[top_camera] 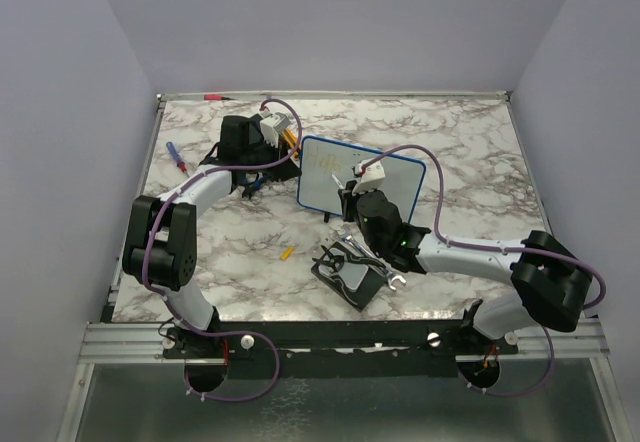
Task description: Write a sentence on the whiteboard
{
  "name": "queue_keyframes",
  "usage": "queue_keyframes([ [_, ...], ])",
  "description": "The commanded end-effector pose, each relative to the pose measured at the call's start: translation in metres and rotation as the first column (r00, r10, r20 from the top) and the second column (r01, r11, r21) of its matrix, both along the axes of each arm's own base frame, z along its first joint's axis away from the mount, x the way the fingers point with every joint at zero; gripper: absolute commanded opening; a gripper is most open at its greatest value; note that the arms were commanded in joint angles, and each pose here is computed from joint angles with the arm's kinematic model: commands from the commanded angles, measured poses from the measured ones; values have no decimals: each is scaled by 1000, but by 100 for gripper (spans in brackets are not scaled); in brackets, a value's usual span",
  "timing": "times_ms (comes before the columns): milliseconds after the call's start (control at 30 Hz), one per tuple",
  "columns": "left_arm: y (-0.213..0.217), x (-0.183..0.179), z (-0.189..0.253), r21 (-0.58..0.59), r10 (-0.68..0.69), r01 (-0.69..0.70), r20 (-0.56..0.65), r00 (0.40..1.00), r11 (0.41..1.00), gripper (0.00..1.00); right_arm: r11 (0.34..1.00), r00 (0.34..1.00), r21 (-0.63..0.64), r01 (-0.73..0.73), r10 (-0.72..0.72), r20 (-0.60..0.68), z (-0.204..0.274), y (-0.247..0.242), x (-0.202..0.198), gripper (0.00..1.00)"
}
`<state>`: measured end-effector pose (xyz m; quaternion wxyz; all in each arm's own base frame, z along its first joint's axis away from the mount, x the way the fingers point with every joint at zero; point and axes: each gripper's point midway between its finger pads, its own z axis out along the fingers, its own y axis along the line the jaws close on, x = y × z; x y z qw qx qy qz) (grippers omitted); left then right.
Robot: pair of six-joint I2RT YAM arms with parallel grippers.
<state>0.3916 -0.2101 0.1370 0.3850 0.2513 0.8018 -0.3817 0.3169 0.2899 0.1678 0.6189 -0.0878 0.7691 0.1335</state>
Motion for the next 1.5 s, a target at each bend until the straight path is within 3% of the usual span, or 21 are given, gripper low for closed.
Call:
queue_keyframes([
  [0, -6, -2, 20, -16, -30, 31, 46, 998, 999, 13, 995, 997, -65, 72, -74, -28, -15, -23, -2, 0],
  [633, -6, -2, 18, -15, -30, 31, 40, 999, 999, 13, 992, 994, -68, 110, -110, -4, -7, -35, -3, 0],
  [1100, -6, -2, 17, -14, -31, 32, 38, 999, 999, 13, 972, 969, 1, -234, 233, 78, 33, 2, -34, 0],
  [1467, -7, -3, 17, -10, -30, 30, 38, 999, 999, 15, 988, 988, 29, -152, 151, 25, 44, -20, -40, 0],
])
